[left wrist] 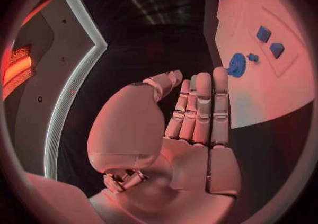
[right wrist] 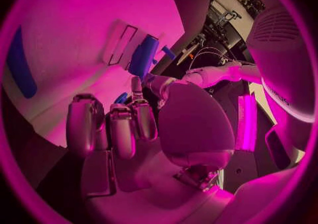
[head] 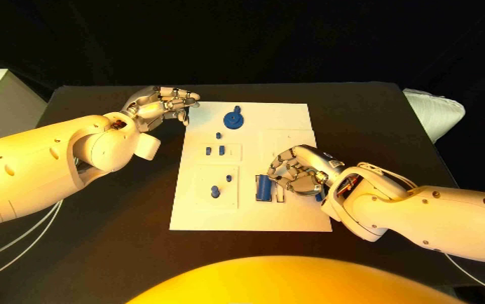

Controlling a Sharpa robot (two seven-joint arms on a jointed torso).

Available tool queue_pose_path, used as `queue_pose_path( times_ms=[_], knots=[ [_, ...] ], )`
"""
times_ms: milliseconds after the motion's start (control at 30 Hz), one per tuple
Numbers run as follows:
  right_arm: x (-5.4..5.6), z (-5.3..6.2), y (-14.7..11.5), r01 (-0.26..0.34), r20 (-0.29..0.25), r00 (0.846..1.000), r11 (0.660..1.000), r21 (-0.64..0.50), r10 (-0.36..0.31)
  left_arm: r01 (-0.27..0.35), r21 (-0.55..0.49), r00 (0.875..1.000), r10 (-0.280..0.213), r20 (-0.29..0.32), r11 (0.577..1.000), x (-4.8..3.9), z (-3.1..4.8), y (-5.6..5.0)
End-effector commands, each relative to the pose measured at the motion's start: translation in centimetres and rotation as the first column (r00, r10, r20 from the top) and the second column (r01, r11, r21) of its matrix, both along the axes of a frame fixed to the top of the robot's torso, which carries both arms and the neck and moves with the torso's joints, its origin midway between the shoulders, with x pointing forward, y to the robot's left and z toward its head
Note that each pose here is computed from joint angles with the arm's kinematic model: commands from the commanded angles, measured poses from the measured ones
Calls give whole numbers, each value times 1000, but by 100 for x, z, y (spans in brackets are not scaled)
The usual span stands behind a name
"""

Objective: Assemble the parts on the task board

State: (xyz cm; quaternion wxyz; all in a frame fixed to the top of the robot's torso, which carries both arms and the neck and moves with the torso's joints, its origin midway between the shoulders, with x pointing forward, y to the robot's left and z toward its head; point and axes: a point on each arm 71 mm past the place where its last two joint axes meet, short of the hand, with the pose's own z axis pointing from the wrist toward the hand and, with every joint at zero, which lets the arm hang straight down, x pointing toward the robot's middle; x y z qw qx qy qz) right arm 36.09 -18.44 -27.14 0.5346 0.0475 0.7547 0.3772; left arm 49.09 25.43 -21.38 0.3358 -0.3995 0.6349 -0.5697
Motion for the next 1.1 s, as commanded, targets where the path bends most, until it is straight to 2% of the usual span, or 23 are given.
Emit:
queue_pose_path(
  times_ms=[33,333,700,1100],
  knots=[
    [-14,-32,51,-34,-16,999,999,-22,34,15,-10,1000,-15,-1,1000,-7,3,-20],
    [19,-78,105,-53,-15,999,997,-63,52,16,-9,1000,-16,-3,1000,-9,1,-23],
    [42,-105,111,-46,-9,999,994,-95,45,17,-7,1000,-17,-7,1000,-13,0,-19],
    [43,-20,84,-4,66,998,1000,-22,6,16,-6,1000,-16,-7,1000,-13,-1,-15]
  ],
)
